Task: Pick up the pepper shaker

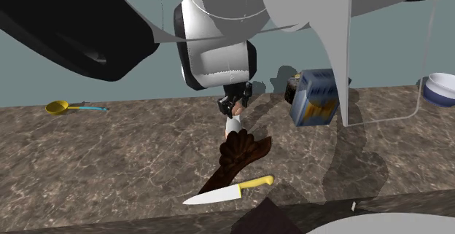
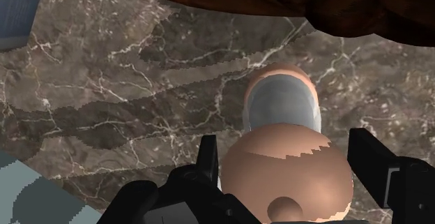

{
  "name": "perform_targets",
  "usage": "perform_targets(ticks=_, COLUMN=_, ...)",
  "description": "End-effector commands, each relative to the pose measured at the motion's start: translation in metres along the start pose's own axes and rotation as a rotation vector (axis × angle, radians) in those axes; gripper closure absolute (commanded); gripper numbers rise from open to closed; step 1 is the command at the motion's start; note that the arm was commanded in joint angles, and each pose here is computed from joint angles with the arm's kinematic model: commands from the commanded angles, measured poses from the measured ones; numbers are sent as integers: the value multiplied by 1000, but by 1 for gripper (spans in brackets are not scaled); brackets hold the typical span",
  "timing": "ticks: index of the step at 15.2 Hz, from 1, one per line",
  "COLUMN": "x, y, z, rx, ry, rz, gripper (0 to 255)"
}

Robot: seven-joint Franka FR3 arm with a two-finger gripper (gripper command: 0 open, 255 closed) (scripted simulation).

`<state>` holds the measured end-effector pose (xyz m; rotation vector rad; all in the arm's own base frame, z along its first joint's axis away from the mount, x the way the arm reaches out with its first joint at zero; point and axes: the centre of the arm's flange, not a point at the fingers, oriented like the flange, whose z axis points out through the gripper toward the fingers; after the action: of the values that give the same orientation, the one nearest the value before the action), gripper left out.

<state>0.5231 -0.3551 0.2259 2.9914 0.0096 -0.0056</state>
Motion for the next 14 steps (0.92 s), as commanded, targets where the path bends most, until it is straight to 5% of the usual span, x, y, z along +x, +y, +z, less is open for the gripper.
perform_targets(ticks=1, x=0, y=-1, z=1, rx=2, ry=-2, rz=-1, gripper=255)
perform_targets(ticks=14, x=0, y=9, z=-67, rx=2, ry=-2, rz=-1, gripper=255)
